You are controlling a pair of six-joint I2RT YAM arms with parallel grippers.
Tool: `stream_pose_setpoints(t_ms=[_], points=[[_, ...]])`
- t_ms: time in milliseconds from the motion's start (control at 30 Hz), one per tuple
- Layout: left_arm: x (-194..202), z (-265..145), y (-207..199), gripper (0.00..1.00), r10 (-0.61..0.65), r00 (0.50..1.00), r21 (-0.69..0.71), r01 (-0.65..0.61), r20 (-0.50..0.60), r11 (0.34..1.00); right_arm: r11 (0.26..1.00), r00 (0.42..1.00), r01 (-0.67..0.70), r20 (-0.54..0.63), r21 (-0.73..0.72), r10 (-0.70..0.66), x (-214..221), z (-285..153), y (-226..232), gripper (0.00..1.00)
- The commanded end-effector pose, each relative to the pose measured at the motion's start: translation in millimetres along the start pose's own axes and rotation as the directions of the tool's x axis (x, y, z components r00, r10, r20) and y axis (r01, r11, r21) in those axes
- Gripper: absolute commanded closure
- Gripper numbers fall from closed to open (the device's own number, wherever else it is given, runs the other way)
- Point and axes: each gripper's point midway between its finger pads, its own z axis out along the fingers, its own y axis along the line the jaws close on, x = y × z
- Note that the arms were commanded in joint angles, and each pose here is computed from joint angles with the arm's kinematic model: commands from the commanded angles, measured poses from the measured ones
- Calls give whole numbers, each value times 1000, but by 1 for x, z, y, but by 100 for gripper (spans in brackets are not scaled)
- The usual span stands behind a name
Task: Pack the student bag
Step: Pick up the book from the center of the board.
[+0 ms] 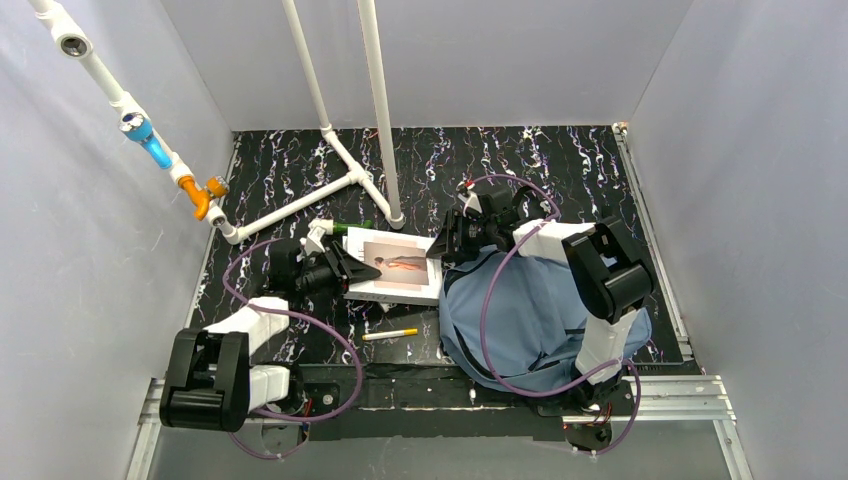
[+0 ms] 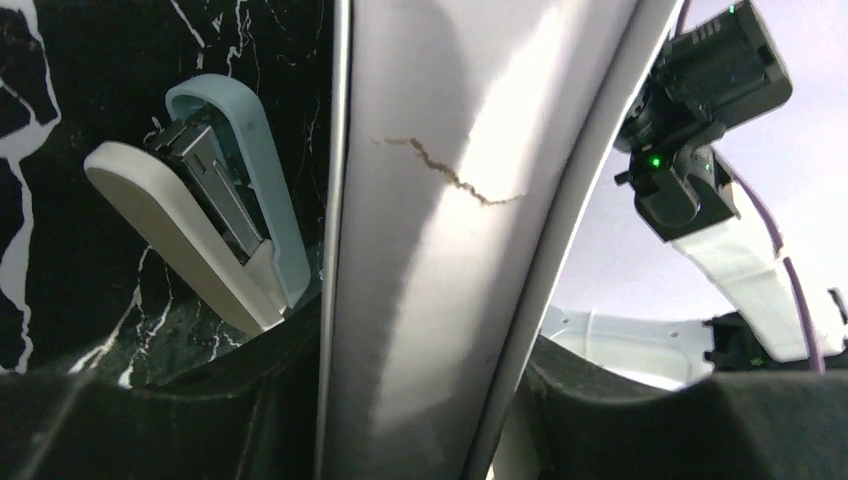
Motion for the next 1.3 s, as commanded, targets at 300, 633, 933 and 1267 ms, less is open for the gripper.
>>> stream_pose_setpoints(t_ms=[300,633,933,1267], points=[[-7,-12,-33,74,74,994,61,-79,85,995,855,931,345,-28,387,-363,-26,-79,19,11],[-5,-23,-58,69,114,991,78,-120,74,990,767,839,468,50,439,-541,-24,-153,81,1],[-10,-18,-35,63,112,991,-29,-110,70,993,861,864,449,130,238,-486,-1,-119,102,2],[-4,-19,-2,56,110,993,-156,-102,40,982,932,924,326,157,160,-350,-26,-35,89,7]])
